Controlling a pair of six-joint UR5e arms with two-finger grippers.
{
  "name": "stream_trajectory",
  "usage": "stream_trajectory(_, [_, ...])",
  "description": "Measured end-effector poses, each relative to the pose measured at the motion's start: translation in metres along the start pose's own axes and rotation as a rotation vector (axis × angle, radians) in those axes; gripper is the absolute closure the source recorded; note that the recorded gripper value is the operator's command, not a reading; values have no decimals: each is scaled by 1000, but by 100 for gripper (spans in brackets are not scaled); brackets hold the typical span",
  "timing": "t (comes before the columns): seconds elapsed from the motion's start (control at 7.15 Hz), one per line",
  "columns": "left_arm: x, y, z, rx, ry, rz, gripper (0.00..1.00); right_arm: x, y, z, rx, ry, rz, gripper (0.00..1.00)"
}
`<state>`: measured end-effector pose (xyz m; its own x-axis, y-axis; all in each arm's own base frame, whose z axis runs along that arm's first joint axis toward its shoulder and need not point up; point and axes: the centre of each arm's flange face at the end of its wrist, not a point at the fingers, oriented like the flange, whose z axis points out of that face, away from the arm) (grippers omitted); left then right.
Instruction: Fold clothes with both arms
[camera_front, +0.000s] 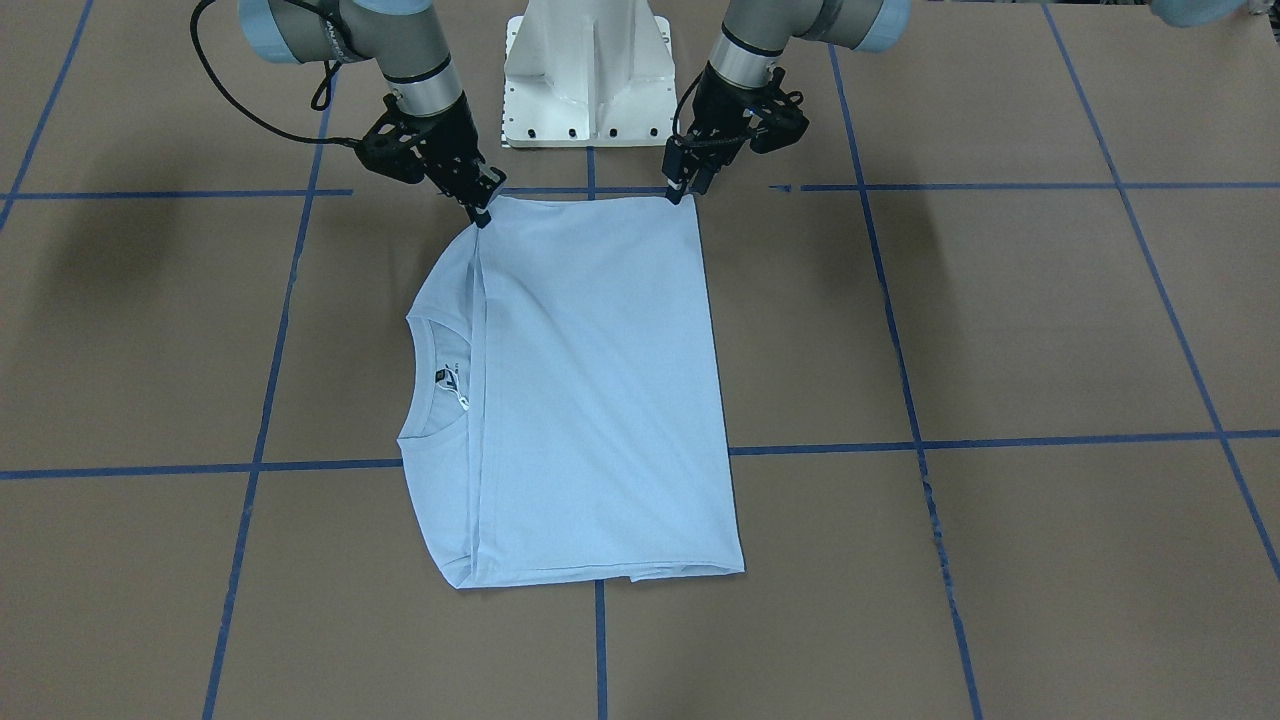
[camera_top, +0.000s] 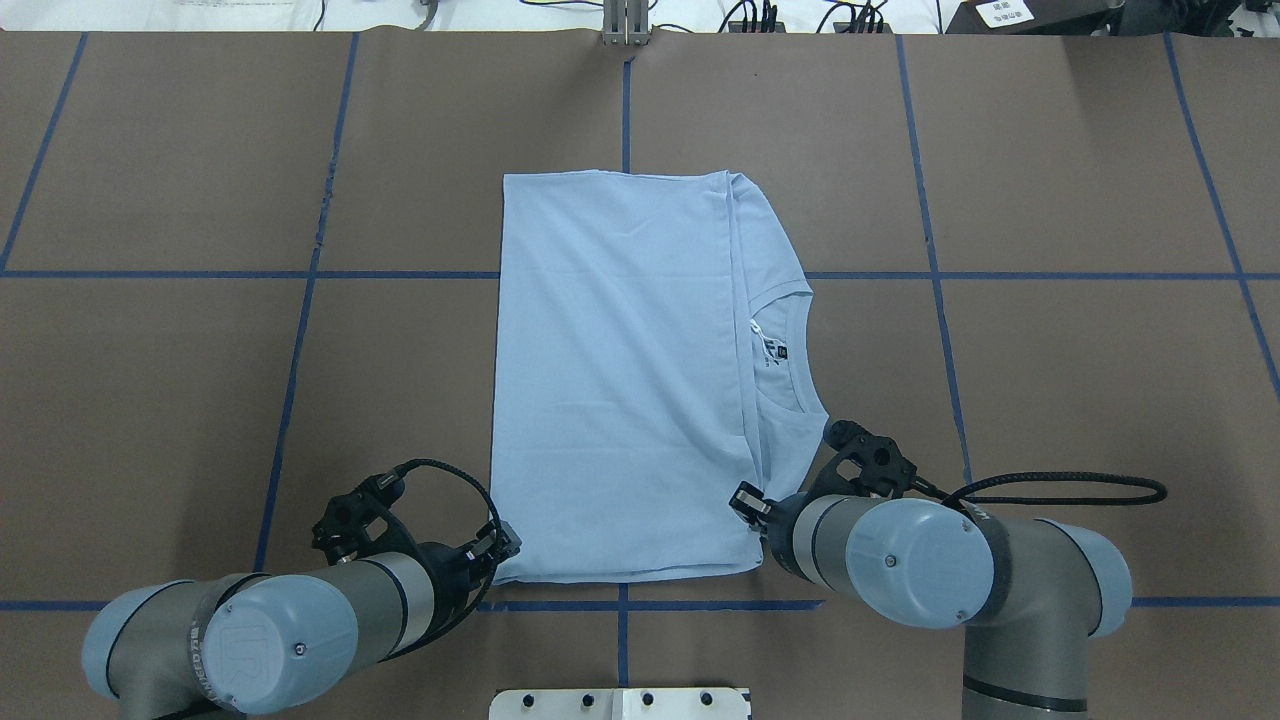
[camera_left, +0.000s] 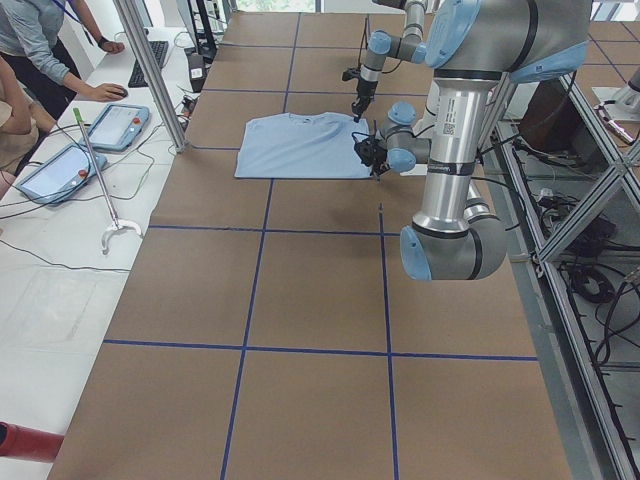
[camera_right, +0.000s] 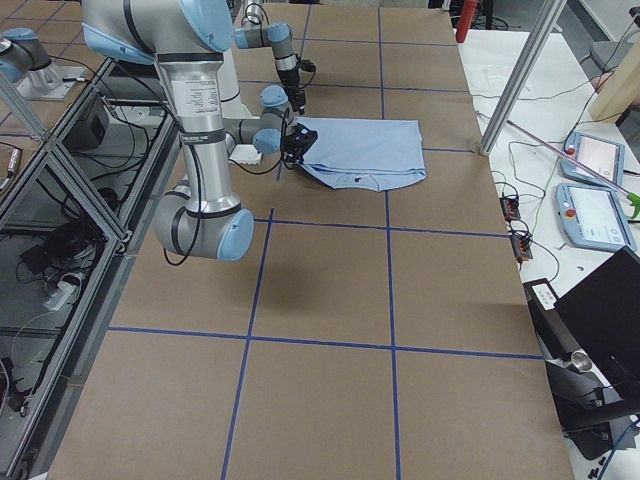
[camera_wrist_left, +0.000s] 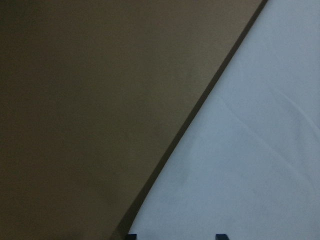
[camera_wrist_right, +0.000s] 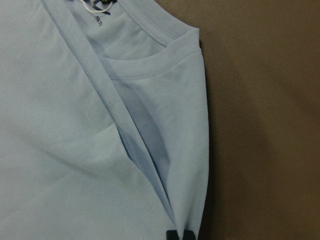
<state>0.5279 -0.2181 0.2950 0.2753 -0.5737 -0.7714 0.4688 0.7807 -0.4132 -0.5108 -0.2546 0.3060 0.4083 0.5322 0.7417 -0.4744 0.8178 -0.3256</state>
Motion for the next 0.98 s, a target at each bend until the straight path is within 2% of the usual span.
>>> stream_trajectory(0.28, [-5,5,10,2,-16,-9,39,0,0,0,0,0,0,100])
stream_trajectory(0.42, [-7,8,13,0,-23,-10,43,0,0,0,0,1,0,100])
stream_trajectory(0.56, [-9,11,15,-2,-28,-9,52,0,0,0,0,0,0,100])
stream_trajectory(0.7, [-9,12,15,-4,-29,-8,80,0,0,0,0,0,0,100])
stream_trajectory(0.84, [-10,12,15,-4,-30,-8,100,0,0,0,0,0,0,100])
stream_trajectory(0.98, [-10,12,15,-4,-30,-8,100,0,0,0,0,0,0,100])
